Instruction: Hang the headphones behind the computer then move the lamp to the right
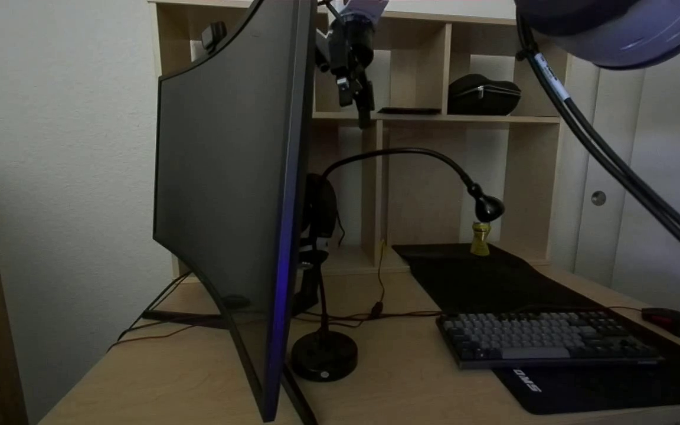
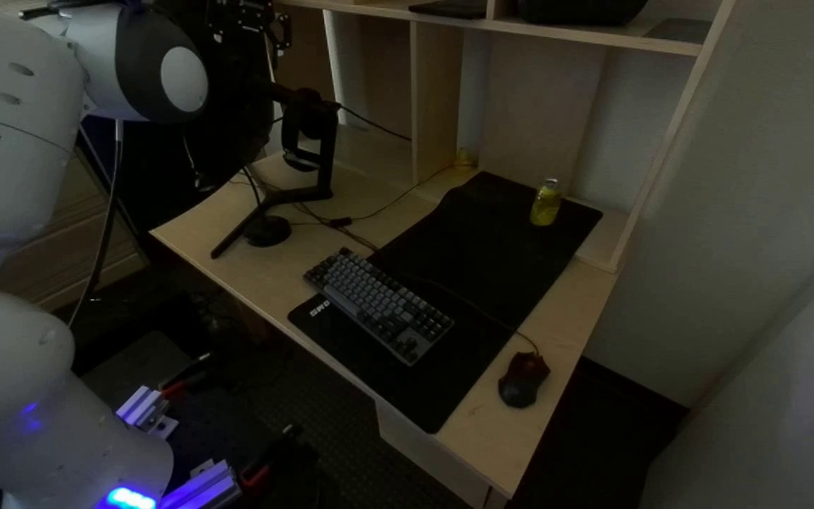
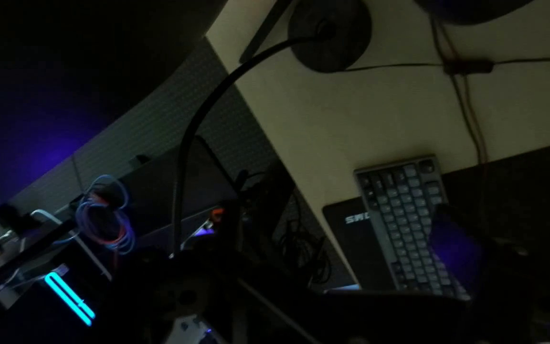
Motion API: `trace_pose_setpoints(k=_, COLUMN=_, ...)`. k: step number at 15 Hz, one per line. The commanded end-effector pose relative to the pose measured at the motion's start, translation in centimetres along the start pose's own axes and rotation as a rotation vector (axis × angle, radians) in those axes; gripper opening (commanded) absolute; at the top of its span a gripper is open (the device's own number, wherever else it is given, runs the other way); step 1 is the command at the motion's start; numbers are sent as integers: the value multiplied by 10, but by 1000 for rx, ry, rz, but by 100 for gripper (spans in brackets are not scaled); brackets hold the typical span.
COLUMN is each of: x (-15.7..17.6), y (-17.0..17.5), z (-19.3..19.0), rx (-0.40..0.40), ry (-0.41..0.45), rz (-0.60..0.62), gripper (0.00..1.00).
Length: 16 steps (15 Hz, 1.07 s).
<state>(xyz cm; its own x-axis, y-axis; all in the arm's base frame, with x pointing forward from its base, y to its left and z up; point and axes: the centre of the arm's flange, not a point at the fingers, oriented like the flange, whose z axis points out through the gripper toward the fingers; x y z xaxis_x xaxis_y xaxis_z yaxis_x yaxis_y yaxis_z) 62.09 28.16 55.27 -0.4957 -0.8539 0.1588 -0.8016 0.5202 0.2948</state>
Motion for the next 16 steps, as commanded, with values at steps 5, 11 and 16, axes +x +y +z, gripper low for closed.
trace_pose_setpoints(k=5, x=63, y=-12, z=97, rx=-390, ry=148, rz=-66, gripper=100)
trace_pose_setpoints(k=11, x=7, y=-38, z=62, rx=-334, ry=149, rz=-80, gripper=100)
trace_pose_setpoints(k=16, x=-26, y=-5, z=113, rx=-471, ry=177, rz=-296, gripper=100)
